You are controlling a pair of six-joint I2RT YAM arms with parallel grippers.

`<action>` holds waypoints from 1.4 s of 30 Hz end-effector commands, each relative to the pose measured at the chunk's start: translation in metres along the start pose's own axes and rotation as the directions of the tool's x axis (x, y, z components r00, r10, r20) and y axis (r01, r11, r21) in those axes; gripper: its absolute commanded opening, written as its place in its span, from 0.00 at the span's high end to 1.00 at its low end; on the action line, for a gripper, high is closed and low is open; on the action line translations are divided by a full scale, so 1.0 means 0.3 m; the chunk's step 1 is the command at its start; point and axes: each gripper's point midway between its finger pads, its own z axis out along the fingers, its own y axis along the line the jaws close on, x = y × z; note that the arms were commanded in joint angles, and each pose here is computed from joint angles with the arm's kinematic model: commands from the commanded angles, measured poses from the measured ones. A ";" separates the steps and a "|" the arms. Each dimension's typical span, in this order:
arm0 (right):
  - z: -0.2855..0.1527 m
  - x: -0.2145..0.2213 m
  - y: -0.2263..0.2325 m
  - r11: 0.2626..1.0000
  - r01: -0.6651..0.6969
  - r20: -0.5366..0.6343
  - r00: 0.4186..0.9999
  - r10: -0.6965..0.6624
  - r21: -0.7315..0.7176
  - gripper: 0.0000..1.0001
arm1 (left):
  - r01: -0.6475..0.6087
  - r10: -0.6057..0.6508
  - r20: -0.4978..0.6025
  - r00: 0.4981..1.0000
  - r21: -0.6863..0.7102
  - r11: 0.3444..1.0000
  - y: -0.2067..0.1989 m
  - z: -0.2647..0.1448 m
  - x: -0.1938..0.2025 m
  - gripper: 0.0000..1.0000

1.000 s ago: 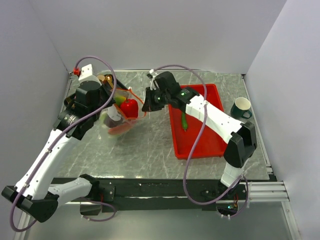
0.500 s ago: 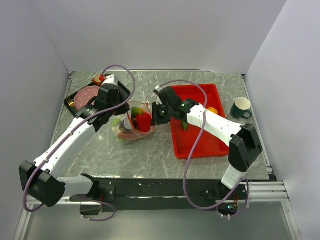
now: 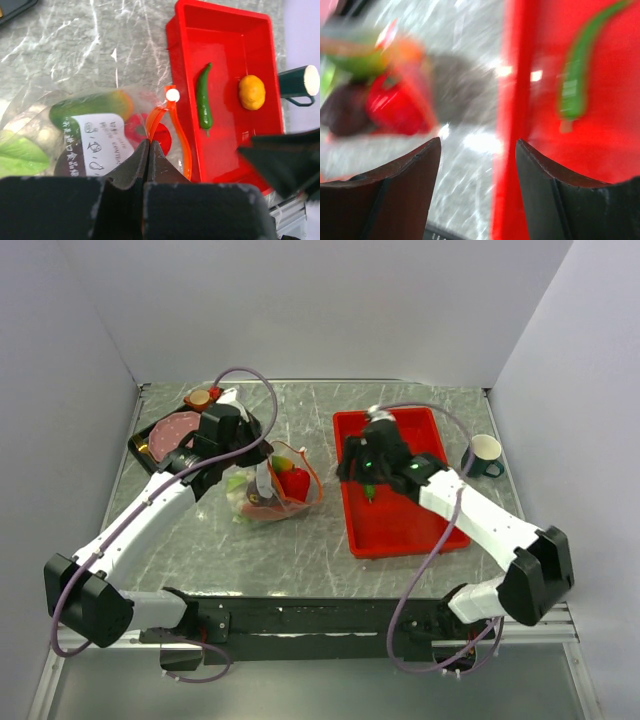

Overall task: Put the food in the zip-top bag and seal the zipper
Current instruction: Adjust the zipper food storage bag at the center of the board, then pick up the fake vegetable from the bin.

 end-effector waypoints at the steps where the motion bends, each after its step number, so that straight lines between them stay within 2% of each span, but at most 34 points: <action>1: 0.024 -0.051 -0.180 0.991 -0.068 0.051 0.997 0.062 0.113 0.32 | -0.001 -0.001 0.025 1.000 0.074 0.997 -0.053 0.000 -0.029 0.99; 10: 0.201 0.039 -0.303 0.985 -0.024 -0.102 0.994 0.042 0.172 0.34 | -0.004 0.003 0.014 1.000 0.098 0.995 -0.068 0.007 -0.024 0.99; 19: 0.318 0.054 -0.346 0.975 0.025 -0.168 0.986 0.012 0.219 0.34 | -0.013 0.012 0.014 1.000 0.084 0.996 -0.059 0.007 -0.025 0.99; 20: 0.325 0.059 -0.351 0.974 0.028 -0.174 0.985 0.011 0.224 0.35 | -0.013 0.012 0.015 1.000 0.085 0.996 -0.059 0.008 -0.025 0.99; 21: 0.327 0.060 -0.353 0.974 0.032 -0.175 0.985 0.009 0.226 0.42 | -0.013 0.012 0.015 1.000 0.086 0.996 -0.059 0.008 -0.023 0.99; 23: 0.331 0.059 -0.362 0.971 0.036 -0.173 0.985 0.006 0.236 0.44 | -0.013 0.012 0.015 1.000 0.086 0.996 -0.058 0.010 -0.022 0.99; 25: 0.333 0.068 -0.371 0.970 0.045 -0.180 0.984 -0.001 0.240 0.54 | -0.012 0.011 0.011 1.000 0.086 0.996 -0.059 0.015 -0.021 0.99; 27: 0.335 0.079 -0.388 0.965 0.052 -0.196 0.981 -0.001 0.257 0.58 | -0.013 0.012 0.012 1.000 0.088 0.996 -0.063 0.015 -0.024 0.99; 33: 0.351 0.105 -0.406 0.963 0.061 -0.218 0.976 -0.002 0.264 0.53 | -0.021 0.020 0.020 1.000 0.098 0.995 -0.079 0.008 -0.043 0.99; 40: 0.361 0.110 -0.400 0.966 0.064 -0.226 0.974 -0.006 0.250 0.55 | -0.019 0.019 0.010 1.000 0.096 0.995 -0.074 0.017 -0.033 0.99; 42: 0.367 0.110 -0.396 0.968 0.074 -0.235 0.972 -0.016 0.242 0.58 | -0.018 0.017 0.013 1.000 0.092 0.996 -0.071 0.016 -0.033 0.99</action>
